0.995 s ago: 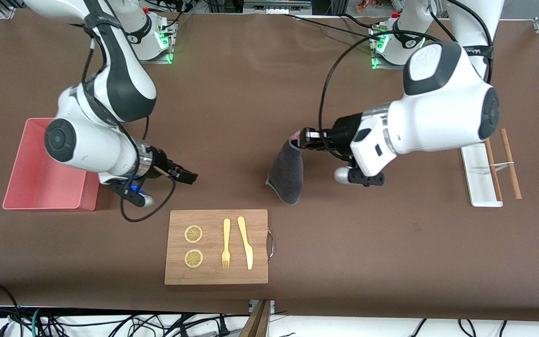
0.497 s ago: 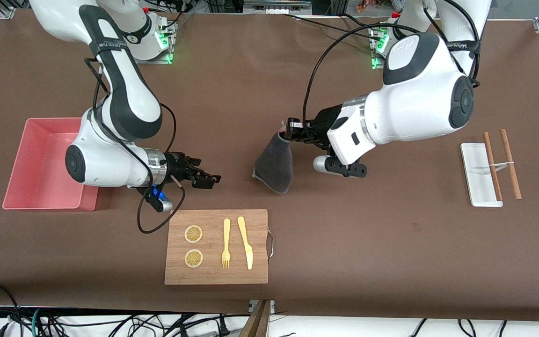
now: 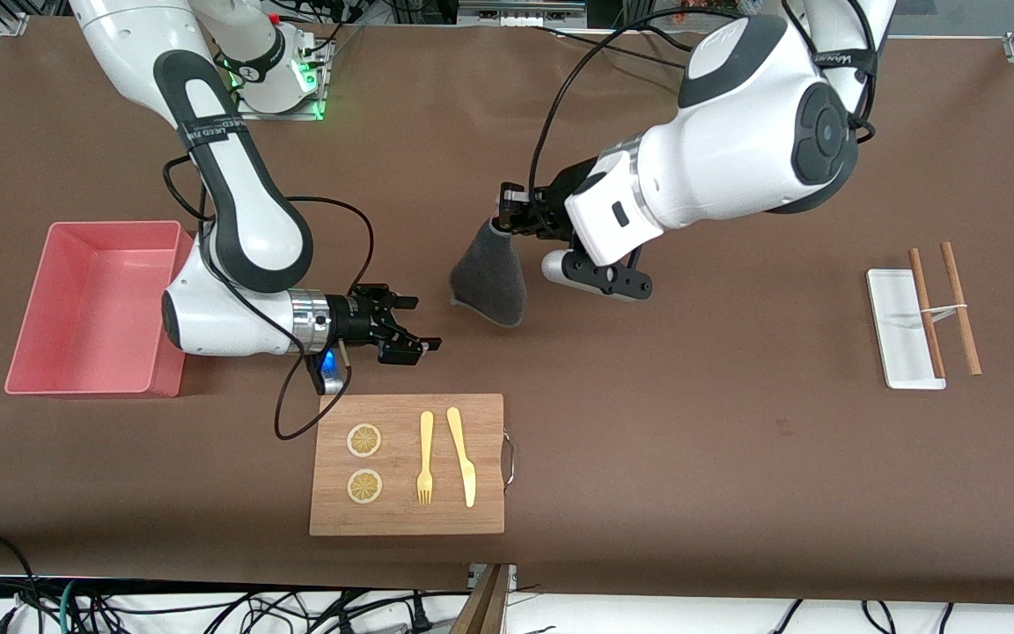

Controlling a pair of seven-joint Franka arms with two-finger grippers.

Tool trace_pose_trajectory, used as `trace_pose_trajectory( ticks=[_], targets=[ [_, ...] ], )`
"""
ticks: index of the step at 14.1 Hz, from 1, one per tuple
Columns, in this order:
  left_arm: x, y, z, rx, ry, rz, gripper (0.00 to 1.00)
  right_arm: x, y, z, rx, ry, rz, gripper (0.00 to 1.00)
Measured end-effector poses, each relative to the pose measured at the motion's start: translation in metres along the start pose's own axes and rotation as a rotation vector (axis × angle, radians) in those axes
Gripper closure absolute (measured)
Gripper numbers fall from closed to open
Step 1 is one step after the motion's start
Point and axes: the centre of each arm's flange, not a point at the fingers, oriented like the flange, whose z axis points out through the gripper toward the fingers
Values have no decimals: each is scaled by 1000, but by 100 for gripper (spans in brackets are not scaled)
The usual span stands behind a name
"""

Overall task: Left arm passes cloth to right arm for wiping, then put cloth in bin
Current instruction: 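Carry the cloth to mid-table with the left gripper while the right gripper approaches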

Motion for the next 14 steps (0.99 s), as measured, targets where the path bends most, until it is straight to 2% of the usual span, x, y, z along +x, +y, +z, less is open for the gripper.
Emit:
trace_pose_trajectory(
  ticks=[5, 14],
  targets=[
    [0, 1, -3, -2, 5, 2, 98, -4, 0, 8, -1, -9, 0, 0],
    [-1, 2, -2, -2, 3, 4, 98, -34, -2, 45, -50, -34, 10, 0]
  ],
)
